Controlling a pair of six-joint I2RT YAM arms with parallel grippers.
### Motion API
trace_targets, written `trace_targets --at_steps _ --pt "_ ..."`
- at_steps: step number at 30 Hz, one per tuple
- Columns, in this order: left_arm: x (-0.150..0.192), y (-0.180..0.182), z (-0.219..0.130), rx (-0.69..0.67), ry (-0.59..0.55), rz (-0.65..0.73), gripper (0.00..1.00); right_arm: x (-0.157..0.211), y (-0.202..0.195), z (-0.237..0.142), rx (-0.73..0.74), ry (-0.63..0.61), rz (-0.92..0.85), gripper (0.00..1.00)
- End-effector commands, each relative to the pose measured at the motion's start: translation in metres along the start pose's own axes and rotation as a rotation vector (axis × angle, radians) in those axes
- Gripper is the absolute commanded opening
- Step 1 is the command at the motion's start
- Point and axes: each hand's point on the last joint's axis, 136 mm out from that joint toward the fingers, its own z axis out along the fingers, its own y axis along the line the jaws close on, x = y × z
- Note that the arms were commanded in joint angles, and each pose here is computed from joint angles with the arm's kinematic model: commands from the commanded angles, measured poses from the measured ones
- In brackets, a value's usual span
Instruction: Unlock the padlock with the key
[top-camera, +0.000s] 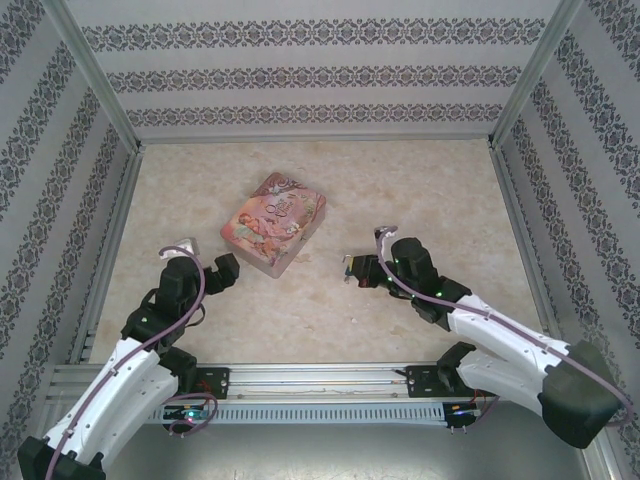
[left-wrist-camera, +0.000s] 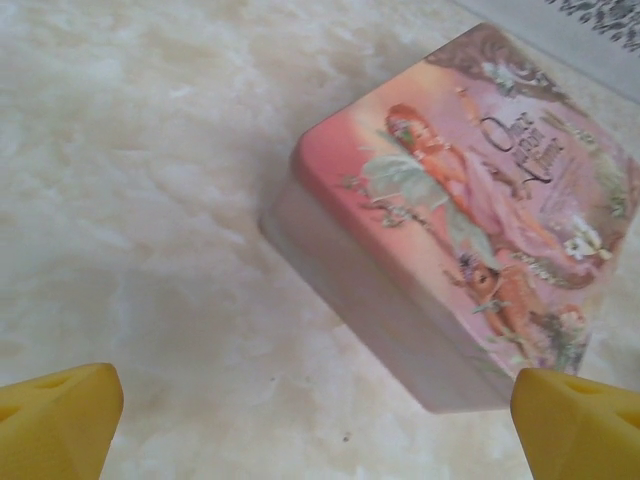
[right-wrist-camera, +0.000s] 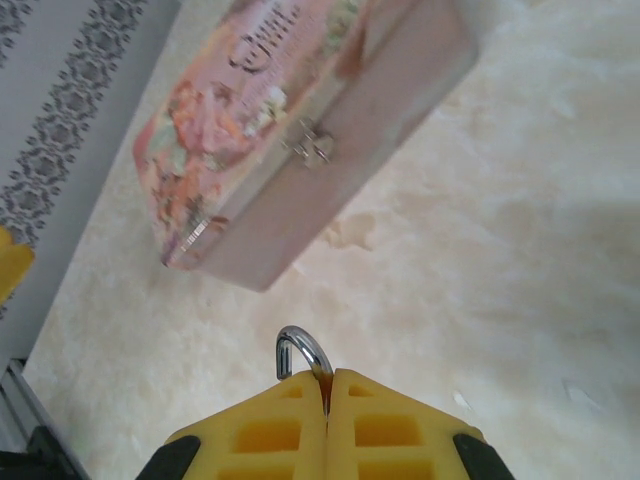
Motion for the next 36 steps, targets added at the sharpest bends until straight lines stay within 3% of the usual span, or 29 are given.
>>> trace_targets --at_steps 1,19,36 --pt "0.01 0.017 0.0 -0.069 0.015 -0.013 1.0 0.035 -0.029 -0.009 0.13 0.122 0.042 0.0" --pt "0.021 0.015 0.002 -0.041 0.052 -0.04 1.0 0.1 -0.056 -0.011 0.268 0.447 0.18 0.0" --pt "0.024 0.016 -0.001 -0.033 0.058 -0.05 0.99 0.108 -0.057 0.017 0.281 0.553 0.178 0.0"
